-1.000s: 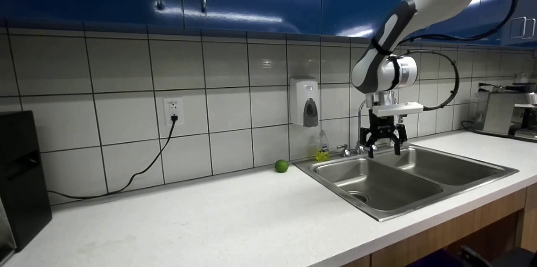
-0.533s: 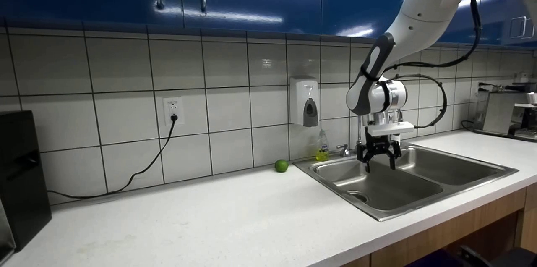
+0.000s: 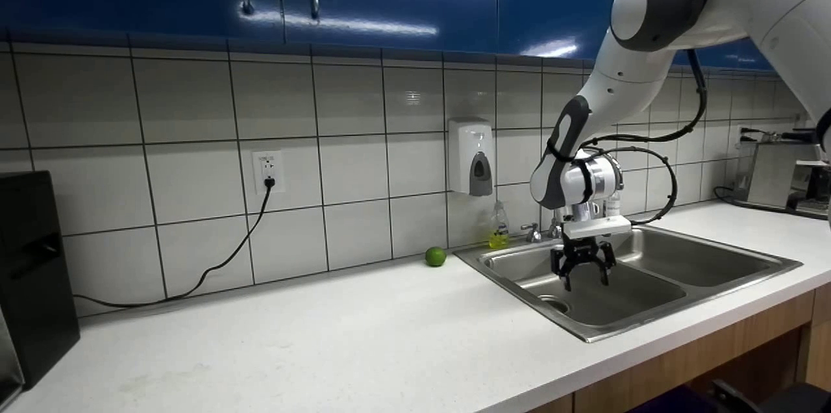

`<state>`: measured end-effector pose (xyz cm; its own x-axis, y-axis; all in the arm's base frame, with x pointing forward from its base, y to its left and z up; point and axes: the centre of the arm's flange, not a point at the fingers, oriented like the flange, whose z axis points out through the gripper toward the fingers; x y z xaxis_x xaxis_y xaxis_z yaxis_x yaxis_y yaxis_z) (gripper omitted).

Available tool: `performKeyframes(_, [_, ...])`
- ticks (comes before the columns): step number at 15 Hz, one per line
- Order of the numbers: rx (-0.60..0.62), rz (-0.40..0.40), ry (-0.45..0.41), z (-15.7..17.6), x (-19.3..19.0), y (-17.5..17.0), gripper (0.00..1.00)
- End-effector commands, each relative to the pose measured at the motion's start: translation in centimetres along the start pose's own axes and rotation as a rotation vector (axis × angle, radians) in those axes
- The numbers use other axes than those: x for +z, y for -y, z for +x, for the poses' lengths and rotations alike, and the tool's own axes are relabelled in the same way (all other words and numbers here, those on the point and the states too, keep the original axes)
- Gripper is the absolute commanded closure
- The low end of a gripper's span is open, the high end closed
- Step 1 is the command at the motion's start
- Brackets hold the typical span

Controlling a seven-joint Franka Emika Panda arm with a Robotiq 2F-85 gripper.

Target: Take the purple snack out of the sink on the left and put it on the countertop.

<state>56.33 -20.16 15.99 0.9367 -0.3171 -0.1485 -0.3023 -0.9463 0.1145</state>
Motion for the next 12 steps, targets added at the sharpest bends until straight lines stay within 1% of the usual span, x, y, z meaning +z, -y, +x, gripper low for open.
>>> performKeyframes(1, [-0.001, -0.003, 0.004, 0.3, 0.6, 0.0, 0.0])
performKeyframes(3, [-0.003, -0.007, 0.008, 0.8, 1.3, 0.1, 0.0])
performKeyframes(7, [-0.003, -0.008, 0.004, 1.1, 1.2, 0.1, 0.0])
performKeyframes(9, [0.003, -0.004, 0.006, -0.5, 1.1, 0.8, 0.0])
performKeyframes(12, [-0.012, 0.007, 0.017, -1.8, 2.7, 1.6, 0.0])
